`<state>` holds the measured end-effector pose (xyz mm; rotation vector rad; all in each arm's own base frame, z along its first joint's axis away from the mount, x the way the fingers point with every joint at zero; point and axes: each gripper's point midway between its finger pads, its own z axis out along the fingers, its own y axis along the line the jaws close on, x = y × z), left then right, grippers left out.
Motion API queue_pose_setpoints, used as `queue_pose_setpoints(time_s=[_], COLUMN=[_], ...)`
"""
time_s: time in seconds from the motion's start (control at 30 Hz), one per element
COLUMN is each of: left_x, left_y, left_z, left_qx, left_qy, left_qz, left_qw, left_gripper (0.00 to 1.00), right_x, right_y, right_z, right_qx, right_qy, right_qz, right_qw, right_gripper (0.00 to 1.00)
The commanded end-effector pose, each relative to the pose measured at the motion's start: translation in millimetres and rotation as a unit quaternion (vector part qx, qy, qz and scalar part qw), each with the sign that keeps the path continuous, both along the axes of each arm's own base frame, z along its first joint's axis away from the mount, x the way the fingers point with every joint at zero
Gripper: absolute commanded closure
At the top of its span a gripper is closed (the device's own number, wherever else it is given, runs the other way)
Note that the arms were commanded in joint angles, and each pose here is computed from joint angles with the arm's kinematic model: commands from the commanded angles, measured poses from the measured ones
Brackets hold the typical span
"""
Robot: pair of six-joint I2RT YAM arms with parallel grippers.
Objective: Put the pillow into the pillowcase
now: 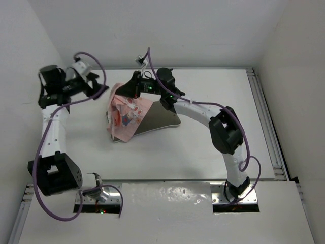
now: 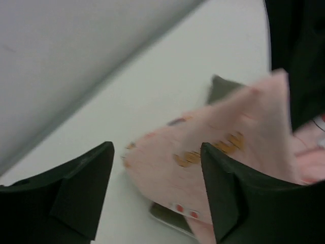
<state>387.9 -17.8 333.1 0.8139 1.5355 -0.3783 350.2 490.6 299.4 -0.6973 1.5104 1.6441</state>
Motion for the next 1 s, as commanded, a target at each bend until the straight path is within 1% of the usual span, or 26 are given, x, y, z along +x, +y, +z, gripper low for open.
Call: queue_pose_setpoints(time_s=[0.0,0.03,0.1,0.2,0.27,0.37,0.43,0.5,0.53,0.57,0.6,0.63,0.7,0.73,0.77,0.8,0.83,0.87,0.93,0.97], left_x=[-33.6,-36.6,-46.0,-57.3,-64.8,-73.0,-75.9,-71.4,-70.8,-61.0,-56.5,-48.3,-43.8,-42.3,-39.1,-37.3,-40.8,-41.2,-42.1,-42.8], left_y=[-40.8,-45.3,-58.0,-64.3,-66.8,-67.5,-70.9,-68.5,-66.2,-59.8,-56.4,-47.8,-55.5,-60.3,-69.8,-72.0,-93.1,-98.3,-105.5,-108.8], left_z=[-39.5,-44.7,-55.5,-64.1,-65.0,-63.4,-68.8,-79.5,-91.4,-98.3,-103.4,-114.3,-129.0,-131.0,-126.5,-130.7,-126.5,-127.0,-133.1,-137.6], left_qx=[0.081,0.080,0.072,0.069,0.076,0.086,0.096,0.120,0.125,0.146,0.153,0.164,0.158,0.141,0.129,0.115,0.090,0.080,0.063,0.069], left_qy=[0.009,0.015,0.029,0.031,0.013,-0.014,-0.018,-0.016,-0.003,-0.001,0.002,0.010,0.026,0.039,0.030,0.042,0.044,0.049,0.060,0.061], left_qz=[-0.070,-0.076,-0.093,-0.107,-0.120,-0.133,-0.136,-0.123,-0.113,-0.084,-0.067,-0.033,-0.022,-0.016,-0.022,-0.021,-0.046,-0.051,-0.053,-0.054], left_qw=[0.994,0.994,0.993,0.991,0.990,0.987,0.986,0.985,0.986,0.986,0.986,0.986,0.987,0.989,0.991,0.992,0.994,0.994,0.995,0.994], left_gripper=[0.29,0.15,0.00,0.00,0.00,0.00,0.00,0.00,0.00,0.00,0.00,0.00,0.00,0.00,0.00,0.00,0.00,0.00,0.00,0.00], right_x=[22.1,31.6,38.6,52.2,60.0,68.2,68.0,64.1,61.6,57.6,57.0,56.2,56.0,55.1,55.3,55.6,55.4,56.2,56.5,55.8], right_y=[-15.3,-16.8,-18.9,-23.8,-26.7,-30.6,-30.3,-29.0,-29.0,-26.4,-27.2,-27.9,-28.3,-27.6,-27.7,-27.8,-27.7,-27.5,-28.8,-29.7], right_z=[33.0,28.6,26.1,17.1,13.6,11.3,10.1,11.7,14.0,13.5,13.4,15.4,17.5,17.6,17.8,18.6,17.8,15.2,13.2,11.9], right_qx=[0.031,0.020,0.007,-0.015,-0.027,-0.030,-0.030,-0.031,-0.032,-0.033,-0.034,-0.033,-0.030,-0.030,-0.030,-0.029,-0.031,-0.034,-0.039,-0.040], right_qy=[-0.002,0.011,0.010,0.014,0.024,0.037,0.040,0.035,0.026,0.024,0.021,0.019,0.017,0.019,0.017,0.015,0.015,0.015,0.016,0.017], right_qz=[-0.061,-0.086,-0.110,-0.150,-0.167,-0.178,-0.177,-0.172,-0.171,-0.167,-0.168,-0.168,-0.168,-0.167,-0.168,-0.168,-0.168,-0.169,-0.172,-0.173], right_qw=[0.998,0.996,0.994,0.988,0.985,0.983,0.983,0.984,0.984,0.985,0.985,0.985,0.985,0.985,0.985,0.985,0.985,0.985,0.984,0.984], right_gripper=[1.00,1.00,1.00,1.00,1.00,1.00,1.00,1.00,1.00,1.00,1.00,1.00,1.00,1.00,1.00,1.00,1.00,1.00,1.00,1.00])
